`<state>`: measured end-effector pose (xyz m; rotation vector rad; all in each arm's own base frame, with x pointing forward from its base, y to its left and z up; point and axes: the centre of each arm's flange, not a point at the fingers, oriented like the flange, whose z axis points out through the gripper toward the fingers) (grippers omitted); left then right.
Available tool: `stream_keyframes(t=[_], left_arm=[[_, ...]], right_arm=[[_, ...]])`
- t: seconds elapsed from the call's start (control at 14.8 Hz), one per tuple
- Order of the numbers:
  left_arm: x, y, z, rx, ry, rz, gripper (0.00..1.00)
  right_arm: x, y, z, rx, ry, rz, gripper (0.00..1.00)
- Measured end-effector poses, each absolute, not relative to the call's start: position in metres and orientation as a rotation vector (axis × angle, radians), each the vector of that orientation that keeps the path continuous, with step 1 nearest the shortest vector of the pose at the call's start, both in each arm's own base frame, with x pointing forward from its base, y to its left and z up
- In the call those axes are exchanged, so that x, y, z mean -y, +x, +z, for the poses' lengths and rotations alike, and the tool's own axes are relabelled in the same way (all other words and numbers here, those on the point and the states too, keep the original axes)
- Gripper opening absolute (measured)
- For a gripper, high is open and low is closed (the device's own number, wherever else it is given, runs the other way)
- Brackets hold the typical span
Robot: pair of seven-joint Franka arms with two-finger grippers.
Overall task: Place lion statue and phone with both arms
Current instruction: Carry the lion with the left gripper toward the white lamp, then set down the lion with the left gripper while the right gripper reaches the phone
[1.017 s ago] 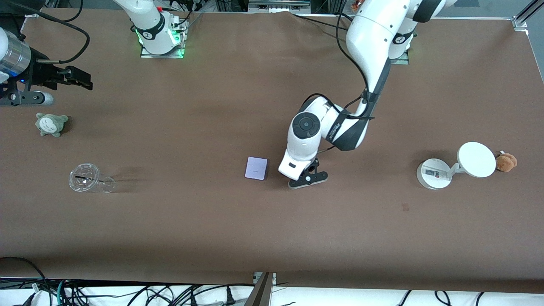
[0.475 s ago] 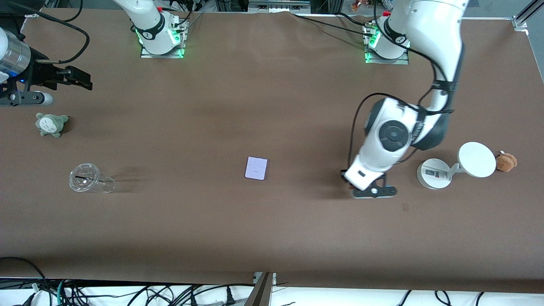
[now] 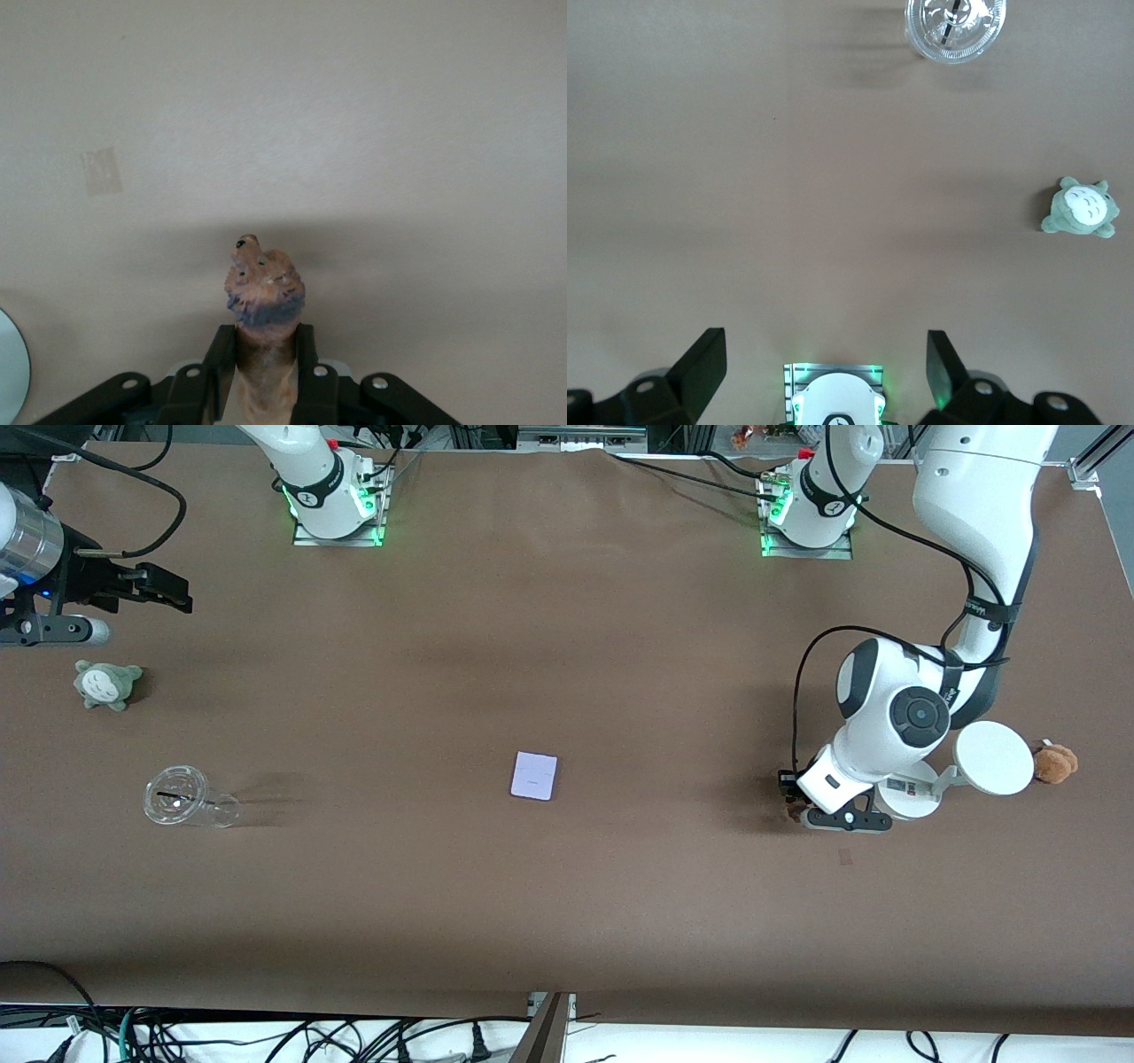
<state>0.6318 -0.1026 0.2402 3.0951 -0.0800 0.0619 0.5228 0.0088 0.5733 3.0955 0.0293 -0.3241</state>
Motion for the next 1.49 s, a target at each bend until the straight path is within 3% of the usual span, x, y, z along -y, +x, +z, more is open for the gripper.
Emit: stream_keyframes(t=[0.47,0.68,0.88,1.36,1.49], left_arm=[[0.106,0.622,0.229,0.101,3.087,0.055,0.32],[0.106,0.620,0.226,0.102,3.087,0.044,0.32],[0.106,0.620,0.223,0.101,3.088,0.038,0.39],[0.106,0.624,0.232,0.100,3.085,0.070,0.99],[0.107,0.626,0.258,0.103,3.086,0.092,1.00]], right_arm=[[-0.051,0.548,0.568,0.036,3.231,-0.136,1.00],[-0.094,0.566,0.541,0.048,3.237,-0.104,1.00],[-0.137,0.585,0.497,0.067,3.234,-0.104,1.00],[-0.267,0.604,0.411,0.103,3.139,-0.097,1.00],[-0.288,0.606,0.394,0.124,3.123,-0.110,1.00]])
